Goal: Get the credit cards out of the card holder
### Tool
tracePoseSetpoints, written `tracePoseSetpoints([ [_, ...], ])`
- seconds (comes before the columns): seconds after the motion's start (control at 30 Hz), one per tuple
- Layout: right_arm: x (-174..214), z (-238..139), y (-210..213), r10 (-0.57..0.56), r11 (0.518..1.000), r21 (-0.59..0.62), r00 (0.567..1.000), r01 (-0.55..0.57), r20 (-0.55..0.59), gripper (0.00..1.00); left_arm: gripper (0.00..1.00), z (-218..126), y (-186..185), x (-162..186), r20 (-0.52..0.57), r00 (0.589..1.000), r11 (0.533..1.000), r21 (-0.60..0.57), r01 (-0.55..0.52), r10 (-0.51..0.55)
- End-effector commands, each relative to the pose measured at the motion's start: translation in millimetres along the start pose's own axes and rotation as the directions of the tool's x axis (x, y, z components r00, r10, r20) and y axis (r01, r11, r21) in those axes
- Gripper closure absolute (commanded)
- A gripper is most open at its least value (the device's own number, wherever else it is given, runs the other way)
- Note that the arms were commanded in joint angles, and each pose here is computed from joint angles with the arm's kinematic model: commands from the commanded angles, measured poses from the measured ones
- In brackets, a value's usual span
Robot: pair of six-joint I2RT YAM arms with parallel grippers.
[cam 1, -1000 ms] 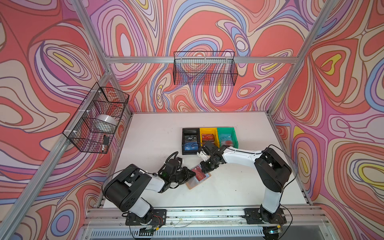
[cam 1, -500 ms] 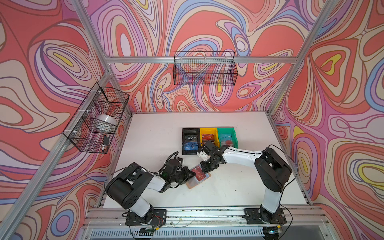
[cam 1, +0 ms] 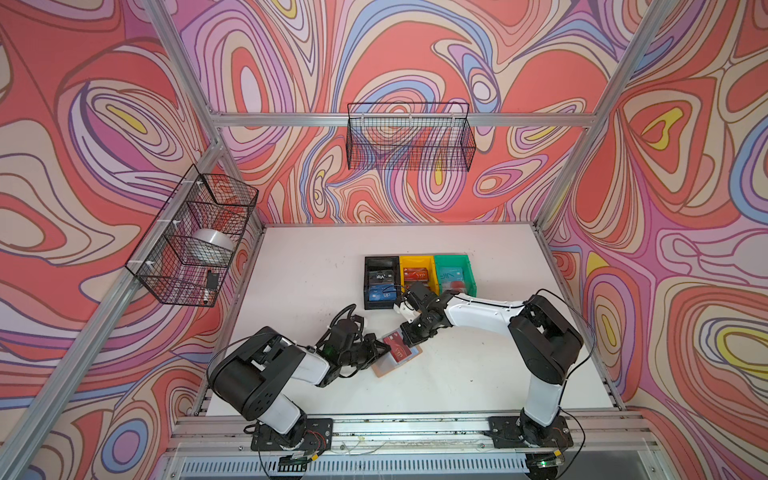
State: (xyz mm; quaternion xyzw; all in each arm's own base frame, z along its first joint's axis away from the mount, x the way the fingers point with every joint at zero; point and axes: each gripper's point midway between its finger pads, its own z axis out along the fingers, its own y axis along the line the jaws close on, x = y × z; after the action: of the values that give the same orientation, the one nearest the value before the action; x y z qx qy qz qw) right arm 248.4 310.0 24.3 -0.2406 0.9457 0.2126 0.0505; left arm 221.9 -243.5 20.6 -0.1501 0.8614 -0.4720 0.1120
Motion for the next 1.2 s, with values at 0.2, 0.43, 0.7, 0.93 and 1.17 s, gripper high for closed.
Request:
tracePoseSetpoints([
  [0.2,33,27,-21,0.056,0.997,0.063,0.991,-0.049,-0.121,0.95,0.98,-7,43,18,-0.025,0.999,0.991,-0.13,0.034,-0.037],
  [0.43,34,30,-21,0.063,0.996,0.063,0.989,-0.055,-0.132,0.94,0.99,-17,51,18,-0.012,0.998,0.989,-0.139,0.053,-0.055],
  [0.7,34,30,-21,0.064,0.996,0.063,0.989,-0.056,-0.135,0.94,0.99,-33,55,18,-0.014,0.999,0.983,-0.179,0.041,-0.044],
  [0.93,33,31,-22,0.058,0.997,0.068,0.988,-0.048,-0.145,0.93,1.0,-58,48,20,-0.006,1.0,0.98,-0.197,0.024,-0.026],
  [1.17,27,24,-26,0.053,0.993,0.108,0.992,-0.041,-0.115,0.93,0.98,-88,46,12,0.077,0.997,0.969,-0.246,0.014,0.006],
])
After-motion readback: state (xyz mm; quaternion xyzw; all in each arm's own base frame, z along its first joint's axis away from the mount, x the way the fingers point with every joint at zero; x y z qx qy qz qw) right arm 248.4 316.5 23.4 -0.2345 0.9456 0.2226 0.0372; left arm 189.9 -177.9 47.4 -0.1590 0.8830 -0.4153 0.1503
